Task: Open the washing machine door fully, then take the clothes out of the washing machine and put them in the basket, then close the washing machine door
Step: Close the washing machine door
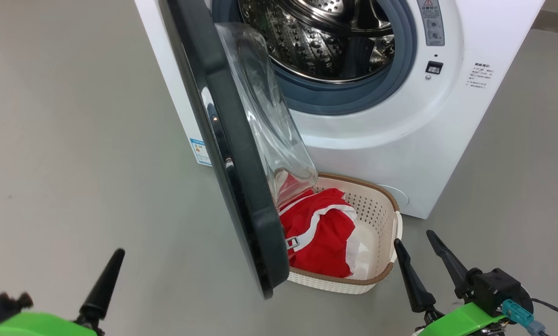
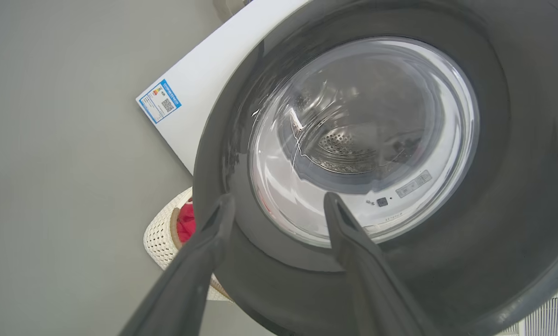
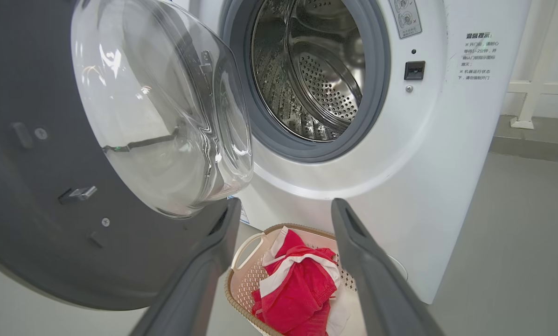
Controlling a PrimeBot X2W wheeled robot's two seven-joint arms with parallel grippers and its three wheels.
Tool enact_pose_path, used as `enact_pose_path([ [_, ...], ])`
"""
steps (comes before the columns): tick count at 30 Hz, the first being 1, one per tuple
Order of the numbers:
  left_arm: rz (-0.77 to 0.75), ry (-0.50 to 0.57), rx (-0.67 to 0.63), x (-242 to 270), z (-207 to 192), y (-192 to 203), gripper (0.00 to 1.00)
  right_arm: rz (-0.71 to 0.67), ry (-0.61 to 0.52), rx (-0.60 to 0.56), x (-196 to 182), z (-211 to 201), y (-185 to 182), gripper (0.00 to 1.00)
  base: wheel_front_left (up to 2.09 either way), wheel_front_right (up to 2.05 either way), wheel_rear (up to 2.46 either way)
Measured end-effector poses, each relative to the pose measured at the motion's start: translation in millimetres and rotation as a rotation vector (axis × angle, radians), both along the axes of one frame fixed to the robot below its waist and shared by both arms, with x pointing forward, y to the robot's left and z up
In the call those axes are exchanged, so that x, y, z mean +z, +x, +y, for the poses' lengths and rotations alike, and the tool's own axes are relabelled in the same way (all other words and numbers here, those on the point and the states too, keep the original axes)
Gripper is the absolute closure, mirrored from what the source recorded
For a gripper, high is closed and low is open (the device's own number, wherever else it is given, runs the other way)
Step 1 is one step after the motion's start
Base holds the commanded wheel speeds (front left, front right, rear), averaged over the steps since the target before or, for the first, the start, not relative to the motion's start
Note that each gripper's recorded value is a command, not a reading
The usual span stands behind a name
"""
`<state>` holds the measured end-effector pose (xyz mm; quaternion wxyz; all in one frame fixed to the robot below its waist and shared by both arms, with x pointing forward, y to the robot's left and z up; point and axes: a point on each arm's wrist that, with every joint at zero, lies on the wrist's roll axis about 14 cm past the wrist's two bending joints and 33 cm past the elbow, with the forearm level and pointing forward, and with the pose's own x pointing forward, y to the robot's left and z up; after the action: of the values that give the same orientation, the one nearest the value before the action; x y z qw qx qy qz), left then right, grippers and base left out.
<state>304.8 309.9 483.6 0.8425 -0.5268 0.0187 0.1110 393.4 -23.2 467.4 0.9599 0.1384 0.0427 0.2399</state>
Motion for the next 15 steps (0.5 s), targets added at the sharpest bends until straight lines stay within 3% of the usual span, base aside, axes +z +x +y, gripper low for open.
enact_pose_path([
  [8,0.058,-0.006,0.11,-33,-1,-21,0.0,0.004,-0.002,0.011,-1,3,-4,0.0,0.0,0.0,0.0],
  [15,0.1,0.102,0.117,-48,-7,-28,0.0,0.011,-0.003,0.011,-3,3,-4,0.0,0.0,0.0,0.0],
])
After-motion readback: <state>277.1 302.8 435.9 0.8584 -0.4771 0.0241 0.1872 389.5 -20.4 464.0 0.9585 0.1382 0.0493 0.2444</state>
